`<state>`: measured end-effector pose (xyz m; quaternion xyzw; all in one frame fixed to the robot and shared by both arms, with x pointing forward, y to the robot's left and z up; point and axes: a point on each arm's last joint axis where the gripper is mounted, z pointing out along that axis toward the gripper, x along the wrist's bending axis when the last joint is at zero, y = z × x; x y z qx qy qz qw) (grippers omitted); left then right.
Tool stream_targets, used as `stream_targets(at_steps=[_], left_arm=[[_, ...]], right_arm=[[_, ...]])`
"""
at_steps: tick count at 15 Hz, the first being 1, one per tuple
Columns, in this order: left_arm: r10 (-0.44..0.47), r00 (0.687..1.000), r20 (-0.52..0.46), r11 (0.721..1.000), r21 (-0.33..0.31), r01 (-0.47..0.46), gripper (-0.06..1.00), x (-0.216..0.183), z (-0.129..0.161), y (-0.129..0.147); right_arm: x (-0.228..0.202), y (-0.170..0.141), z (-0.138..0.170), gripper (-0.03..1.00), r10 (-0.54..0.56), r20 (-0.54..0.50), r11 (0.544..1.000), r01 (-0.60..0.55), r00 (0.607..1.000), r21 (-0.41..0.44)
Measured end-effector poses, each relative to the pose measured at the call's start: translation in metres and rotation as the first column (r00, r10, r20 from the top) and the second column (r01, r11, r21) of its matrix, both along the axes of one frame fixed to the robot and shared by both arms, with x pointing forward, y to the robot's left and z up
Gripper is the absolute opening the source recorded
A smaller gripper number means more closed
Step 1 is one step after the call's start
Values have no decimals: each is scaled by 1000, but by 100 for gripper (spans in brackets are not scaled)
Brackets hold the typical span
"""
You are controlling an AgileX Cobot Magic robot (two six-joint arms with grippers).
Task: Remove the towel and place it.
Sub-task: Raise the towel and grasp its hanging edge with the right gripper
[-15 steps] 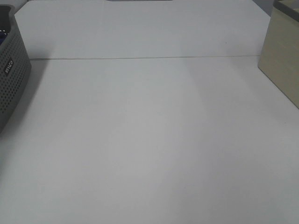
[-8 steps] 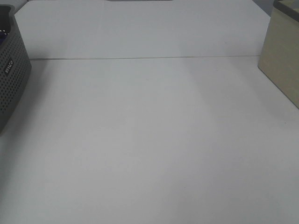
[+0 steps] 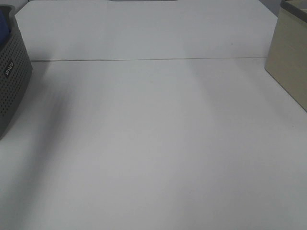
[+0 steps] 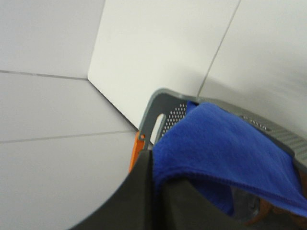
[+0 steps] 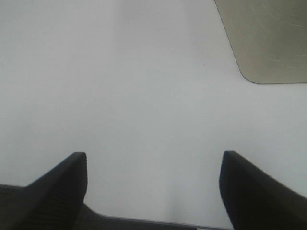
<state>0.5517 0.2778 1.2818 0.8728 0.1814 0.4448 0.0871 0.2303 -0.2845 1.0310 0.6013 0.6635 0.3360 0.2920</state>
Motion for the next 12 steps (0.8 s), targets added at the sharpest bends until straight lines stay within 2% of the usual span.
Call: stream_targets(at_steps=[2, 3, 4, 6, 7, 8, 10, 12], left_arm=[[-91, 994, 57, 996, -14, 92, 0, -26, 17, -26], [-154, 985, 81, 987, -36, 158, 0, -41, 25, -47], [-165, 983, 79, 985, -39, 168, 0, -42, 24, -51], [-235, 969, 77, 970, -35, 239, 0, -49, 24, -73], [-269, 960, 77, 962, -28, 271, 0, -53, 24, -84], [-303, 950, 78, 952, -20, 305, 0, -57, 24, -94], [-374, 924, 80, 927, -5, 376, 0, -67, 24, -114], [-432, 898, 80, 901, -1, 433, 0, -77, 24, -130]], right_arm=[[3, 4, 5, 75, 23, 40, 999, -24, 999, 44], [18, 10, 17, 75, 81, 124, 992, -92, 989, 89], [23, 12, 20, 75, 100, 140, 988, -115, 985, 104], [45, 19, 31, 75, 199, 199, 970, -222, 960, 102], [58, 23, 33, 75, 272, 196, 952, -293, 942, 87], [70, 28, 36, 75, 344, 204, 924, -369, 916, 97], [97, 38, 38, 75, 483, 243, 847, -519, 841, 114], [125, 45, 37, 75, 576, 306, 760, -635, 758, 140]])
